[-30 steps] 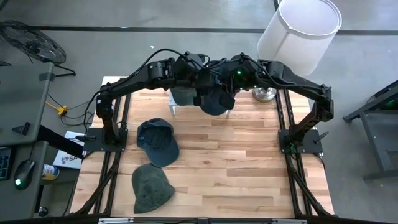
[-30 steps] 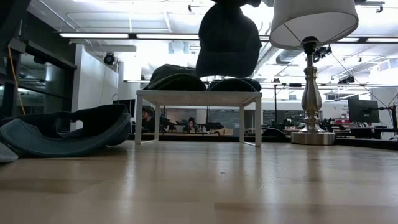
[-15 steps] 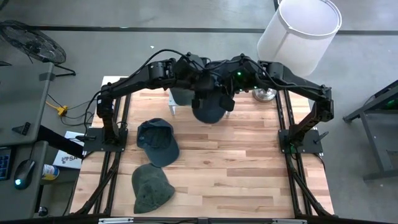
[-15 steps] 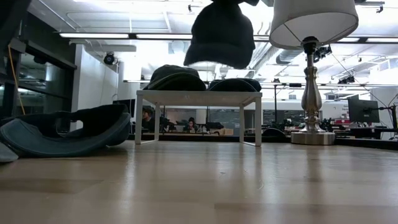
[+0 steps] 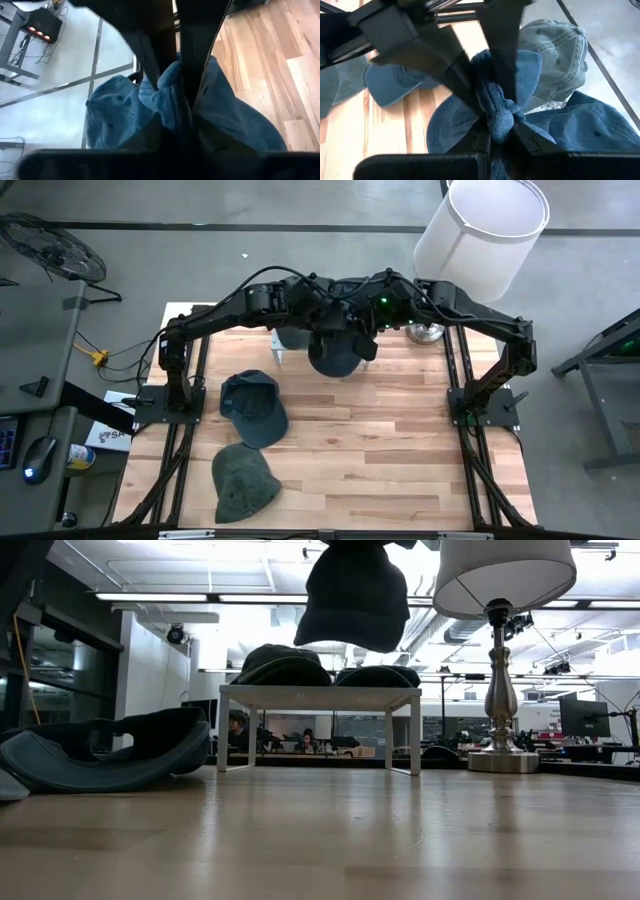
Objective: Pick & Place hat
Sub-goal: Stack the right blue cap on top of the blue cap on the shelf
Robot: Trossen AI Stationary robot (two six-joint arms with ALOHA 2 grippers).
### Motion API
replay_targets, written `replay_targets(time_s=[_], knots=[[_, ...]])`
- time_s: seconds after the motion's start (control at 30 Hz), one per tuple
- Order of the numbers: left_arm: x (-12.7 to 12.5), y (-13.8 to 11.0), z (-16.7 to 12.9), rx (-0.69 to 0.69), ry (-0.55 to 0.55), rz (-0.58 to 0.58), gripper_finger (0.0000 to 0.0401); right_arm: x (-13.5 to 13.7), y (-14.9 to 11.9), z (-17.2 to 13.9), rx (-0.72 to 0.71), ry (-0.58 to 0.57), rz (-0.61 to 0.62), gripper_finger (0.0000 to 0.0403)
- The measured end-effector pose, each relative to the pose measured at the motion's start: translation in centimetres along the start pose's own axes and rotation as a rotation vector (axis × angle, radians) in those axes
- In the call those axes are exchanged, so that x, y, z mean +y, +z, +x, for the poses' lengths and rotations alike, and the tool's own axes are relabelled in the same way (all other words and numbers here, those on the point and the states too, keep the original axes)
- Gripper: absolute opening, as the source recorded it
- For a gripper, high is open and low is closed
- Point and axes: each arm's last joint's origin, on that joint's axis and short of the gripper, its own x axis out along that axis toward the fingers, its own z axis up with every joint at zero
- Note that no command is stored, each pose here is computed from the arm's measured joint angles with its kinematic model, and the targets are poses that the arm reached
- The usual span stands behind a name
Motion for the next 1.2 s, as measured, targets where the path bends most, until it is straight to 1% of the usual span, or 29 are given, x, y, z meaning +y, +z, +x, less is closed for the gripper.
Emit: replay_targets(time_s=[0.07, 0.1, 0.2, 0.3, 0.37, 0.5, 0.7, 0.8, 0.97, 1.13, 1.2], knots=[[0.0, 0.0, 0.0, 0.001, 0.000, -0.011, 0.0023, 0.0, -0.1, 0.0, 0.006, 0.003, 0.000, 0.0021], [0.0, 0.0, 0.0, -0.001, -0.004, -0.015, 0.0016, 0.0, -0.1, 0.0, 0.008, 0.003, 0.000, 0.0021], [0.0, 0.0, 0.0, -0.013, -0.021, -0.019, 0.0020, 0.0, -0.1, -0.1, 0.015, 0.004, -0.001, 0.0024], [0.0, 0.1, 0.1, -0.025, -0.020, -0.023, 0.0012, 0.2, -0.3, -0.4, 0.021, 0.005, -0.005, 0.0054], [0.1, 0.3, 0.1, -0.039, -0.013, -0.036, 0.0010, 0.2, -0.3, -0.8, 0.021, -0.019, -0.001, 0.0074], [0.3, 0.5, 0.1, -0.064, -0.001, -0.078, 0.0010, 0.0, -0.5, -3.1, -0.020, -0.054, 0.032, 0.0095], [0.7, 1.2, 0.0, -0.142, 0.035, -0.158, 0.0010, -0.4, -1.1, -6.8, -0.089, -0.098, 0.102, 0.0101], [1.3, 1.2, 0.1, -0.169, 0.042, -0.190, 0.0010, -0.6, -1.7, -8.4, -0.100, -0.105, 0.121, 0.0102], [3.4, 0.4, 0.4, -0.206, 0.027, -0.289, 0.0010, -0.7, -2.3, -10.1, -0.114, -0.103, 0.130, 0.0102], [5.6, -0.8, 0.4, -0.217, 0.007, -0.386, 0.0010, -0.7, -3.0, -10.6, -0.071, -0.096, 0.129, 0.0103], [6.6, -1.0, 0.1, -0.256, -0.001, -0.415, 0.0010, -0.5, -3.2, -10.6, -0.044, -0.091, 0.127, 0.0103]])
